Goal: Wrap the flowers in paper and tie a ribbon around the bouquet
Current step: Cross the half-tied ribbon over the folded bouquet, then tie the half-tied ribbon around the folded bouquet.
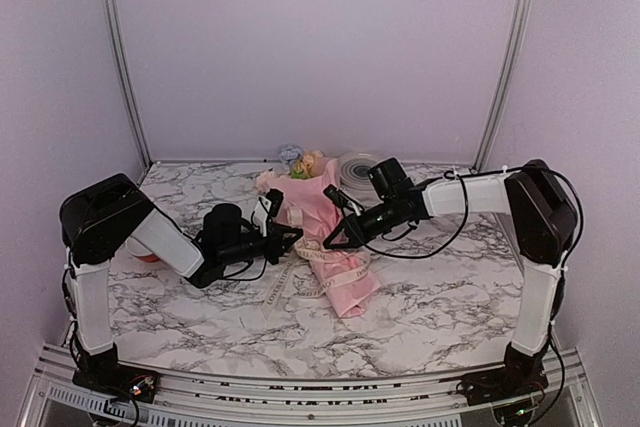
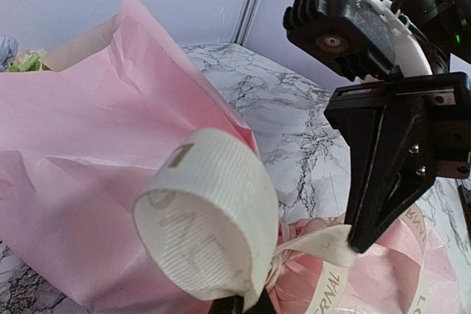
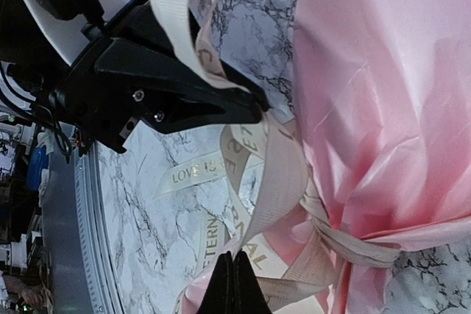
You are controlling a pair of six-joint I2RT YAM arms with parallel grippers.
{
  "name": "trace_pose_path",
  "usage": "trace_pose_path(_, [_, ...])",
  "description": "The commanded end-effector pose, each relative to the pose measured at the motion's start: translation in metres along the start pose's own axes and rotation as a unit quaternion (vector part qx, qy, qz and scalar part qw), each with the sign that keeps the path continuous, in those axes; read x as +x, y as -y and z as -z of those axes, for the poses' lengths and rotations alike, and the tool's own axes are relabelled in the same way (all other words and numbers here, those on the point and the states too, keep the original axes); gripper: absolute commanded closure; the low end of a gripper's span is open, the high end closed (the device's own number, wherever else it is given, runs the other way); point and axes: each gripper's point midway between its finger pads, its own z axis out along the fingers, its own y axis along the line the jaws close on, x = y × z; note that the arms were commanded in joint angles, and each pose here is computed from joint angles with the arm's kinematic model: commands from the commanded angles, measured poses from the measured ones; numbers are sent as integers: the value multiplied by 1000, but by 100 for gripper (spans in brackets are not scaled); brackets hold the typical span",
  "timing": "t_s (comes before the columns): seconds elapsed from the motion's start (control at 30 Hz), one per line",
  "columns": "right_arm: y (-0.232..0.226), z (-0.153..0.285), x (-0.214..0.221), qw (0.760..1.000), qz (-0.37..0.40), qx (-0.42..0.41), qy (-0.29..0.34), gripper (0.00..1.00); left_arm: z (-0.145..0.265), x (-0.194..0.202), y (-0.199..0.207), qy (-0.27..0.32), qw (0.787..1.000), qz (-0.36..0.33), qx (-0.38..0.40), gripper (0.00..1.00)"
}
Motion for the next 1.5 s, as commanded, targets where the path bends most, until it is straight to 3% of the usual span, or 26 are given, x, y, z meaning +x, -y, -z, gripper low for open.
trace_pose_path(0.0, [-19, -10, 2, 998, 3, -64, -14, 98, -8, 6, -9, -17, 1000, 15, -7, 100])
trace_pose_path(0.1, [-13, -12, 10, 998, -3, -49, -34, 92, -8, 6, -9, -18, 1000, 15, -6, 100])
trace_pose_path(0.23, [-1, -1, 9, 999, -9, -14, -48, 74, -9, 6, -11, -19, 1000, 19, -1, 100])
trace_pose_path(0.47, [19, 35, -29, 997, 3, 73, -34, 59, -8, 8, -10, -22, 1000, 18, 1, 100])
trace_pose_path(0.5, [25, 37, -32, 995, 2, 94, -36, 59, -8, 8, -9, -22, 1000, 17, 2, 100])
trace_pose_path(0.63, [38, 26, -44, 991, -7, 128, -33, 82, -7, 8, -9, -22, 1000, 16, 4, 100])
trace_pose_path(0.77, [29, 5, -40, 990, 16, 132, -50, 91, -6, 8, -8, -23, 1000, 15, 5, 100])
trace_pose_path(0.97, [47, -8, -27, 983, 4, 167, -78, 96, -7, 8, -7, -23, 1000, 14, 9, 100])
trace_pose_path(1.13, [48, -21, -17, 984, 9, 150, -95, 98, -6, 8, -6, -24, 1000, 14, 10, 100])
trace_pose_path(1.47, [13, -49, 2, 992, 8, -19, -121, 96, -7, 9, -7, -25, 1000, 15, 10, 100])
